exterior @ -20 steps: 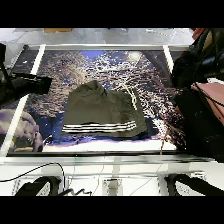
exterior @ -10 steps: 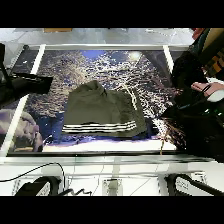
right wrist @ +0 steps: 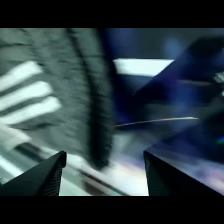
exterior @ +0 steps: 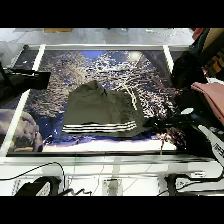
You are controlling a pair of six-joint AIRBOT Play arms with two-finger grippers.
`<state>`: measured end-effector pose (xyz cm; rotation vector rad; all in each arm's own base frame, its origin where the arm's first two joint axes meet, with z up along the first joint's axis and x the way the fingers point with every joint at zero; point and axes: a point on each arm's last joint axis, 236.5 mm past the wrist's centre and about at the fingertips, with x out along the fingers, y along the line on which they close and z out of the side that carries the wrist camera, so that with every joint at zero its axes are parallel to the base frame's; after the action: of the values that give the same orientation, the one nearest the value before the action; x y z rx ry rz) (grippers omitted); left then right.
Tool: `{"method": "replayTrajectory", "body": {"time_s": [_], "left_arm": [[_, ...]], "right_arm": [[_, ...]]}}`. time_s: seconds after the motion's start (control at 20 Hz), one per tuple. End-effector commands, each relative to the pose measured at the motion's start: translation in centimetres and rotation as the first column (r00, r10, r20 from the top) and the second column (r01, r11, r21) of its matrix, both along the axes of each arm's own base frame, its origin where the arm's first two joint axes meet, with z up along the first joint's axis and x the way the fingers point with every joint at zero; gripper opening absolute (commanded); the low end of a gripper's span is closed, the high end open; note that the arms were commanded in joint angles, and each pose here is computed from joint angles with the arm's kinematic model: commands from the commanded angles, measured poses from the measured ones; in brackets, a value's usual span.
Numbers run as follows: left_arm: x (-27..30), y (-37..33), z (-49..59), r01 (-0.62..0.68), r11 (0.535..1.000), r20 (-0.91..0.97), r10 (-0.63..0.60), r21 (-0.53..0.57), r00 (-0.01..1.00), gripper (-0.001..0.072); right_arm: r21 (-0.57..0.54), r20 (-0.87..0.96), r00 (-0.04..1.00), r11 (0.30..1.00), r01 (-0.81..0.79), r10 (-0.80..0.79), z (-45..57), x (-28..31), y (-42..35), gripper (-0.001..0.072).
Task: Fold the clothes and pants, and hang the long-sleeved shirts on hangers.
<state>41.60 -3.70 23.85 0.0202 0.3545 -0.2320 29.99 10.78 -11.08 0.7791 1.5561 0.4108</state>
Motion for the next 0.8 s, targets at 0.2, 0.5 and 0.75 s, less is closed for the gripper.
{"method": "replayTrajectory", "body": {"time_s": [0.2,0.5,0.75], "left_arm": [[1.0,6.8,-13.3,-0.154,0.985,-0.428,0.107,-0.075,0.897,0.0476],[-6.3,4.6,-26.9,-0.061,0.976,-0.857,-0.151,-0.208,0.493,0.0477],[-8.0,4.7,-31.4,-0.069,0.962,-0.908,-0.224,-0.264,0.354,0.0478]], "right_arm": [[0.020,0.092,0.996,1.000,0.005,-0.007,-1.7,1.9,0.9,0.0447],[0.011,0.157,0.986,0.999,-0.051,0.049,-1.2,2.6,0.9,0.0115],[0.027,0.156,0.985,0.997,-0.073,0.068,-1.0,2.1,1.2,0.0029]]}}
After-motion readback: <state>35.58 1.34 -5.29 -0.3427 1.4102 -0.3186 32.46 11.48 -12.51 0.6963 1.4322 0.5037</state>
